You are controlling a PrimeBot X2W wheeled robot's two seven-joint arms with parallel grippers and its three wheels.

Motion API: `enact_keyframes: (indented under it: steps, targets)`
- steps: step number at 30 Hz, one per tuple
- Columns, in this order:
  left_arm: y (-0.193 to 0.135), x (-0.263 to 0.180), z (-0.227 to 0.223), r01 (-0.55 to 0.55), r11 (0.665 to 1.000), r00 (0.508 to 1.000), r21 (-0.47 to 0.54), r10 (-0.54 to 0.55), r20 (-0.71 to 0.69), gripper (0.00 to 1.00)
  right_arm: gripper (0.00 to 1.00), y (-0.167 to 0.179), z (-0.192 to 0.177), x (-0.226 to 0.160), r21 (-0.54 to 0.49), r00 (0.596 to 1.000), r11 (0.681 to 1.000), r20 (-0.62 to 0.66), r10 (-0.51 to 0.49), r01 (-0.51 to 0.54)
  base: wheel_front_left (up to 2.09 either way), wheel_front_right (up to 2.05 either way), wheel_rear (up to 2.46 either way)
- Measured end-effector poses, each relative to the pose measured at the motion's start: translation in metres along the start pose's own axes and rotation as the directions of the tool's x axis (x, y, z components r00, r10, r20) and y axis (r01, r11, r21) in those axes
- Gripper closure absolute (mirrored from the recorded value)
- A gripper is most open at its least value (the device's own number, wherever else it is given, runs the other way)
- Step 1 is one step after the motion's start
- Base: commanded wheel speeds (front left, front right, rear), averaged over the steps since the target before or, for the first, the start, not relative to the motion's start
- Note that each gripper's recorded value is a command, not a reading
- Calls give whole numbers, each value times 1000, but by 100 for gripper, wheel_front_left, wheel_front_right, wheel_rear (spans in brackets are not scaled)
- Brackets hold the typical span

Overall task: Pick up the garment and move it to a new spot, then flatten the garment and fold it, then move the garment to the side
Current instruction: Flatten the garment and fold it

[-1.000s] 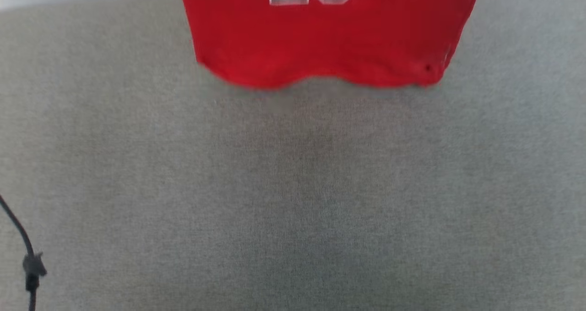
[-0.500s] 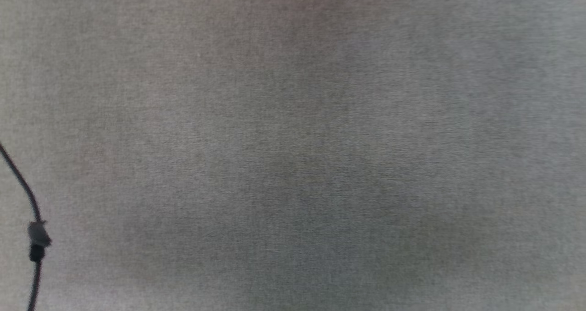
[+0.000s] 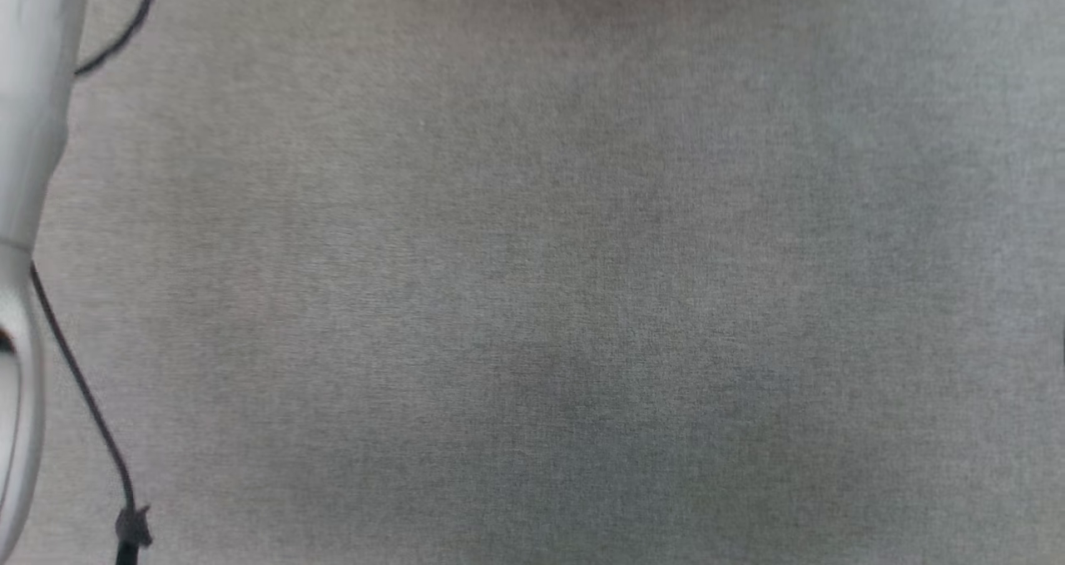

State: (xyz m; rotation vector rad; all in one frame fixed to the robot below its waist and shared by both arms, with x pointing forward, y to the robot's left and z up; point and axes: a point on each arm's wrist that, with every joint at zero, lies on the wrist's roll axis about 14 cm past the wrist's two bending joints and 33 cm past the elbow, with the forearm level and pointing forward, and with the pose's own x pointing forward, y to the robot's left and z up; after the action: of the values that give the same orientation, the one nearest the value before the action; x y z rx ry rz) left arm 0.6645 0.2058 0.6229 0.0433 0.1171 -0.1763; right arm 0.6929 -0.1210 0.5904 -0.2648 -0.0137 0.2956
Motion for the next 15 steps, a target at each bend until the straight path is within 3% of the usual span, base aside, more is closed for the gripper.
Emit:
enact_keyframes:
  steps: [6,15]
  targets:
    - [13,-45,-37,2,999,980,-39,-10,-200,100,100,35,-12,-28,100,991,990,-85,108,-99,0,0,0]
    - [3,-103,-101,42,997,911,-65,-64,-407,100,100,56,-43,-87,236,932,942,-218,289,-237,0,0,0]
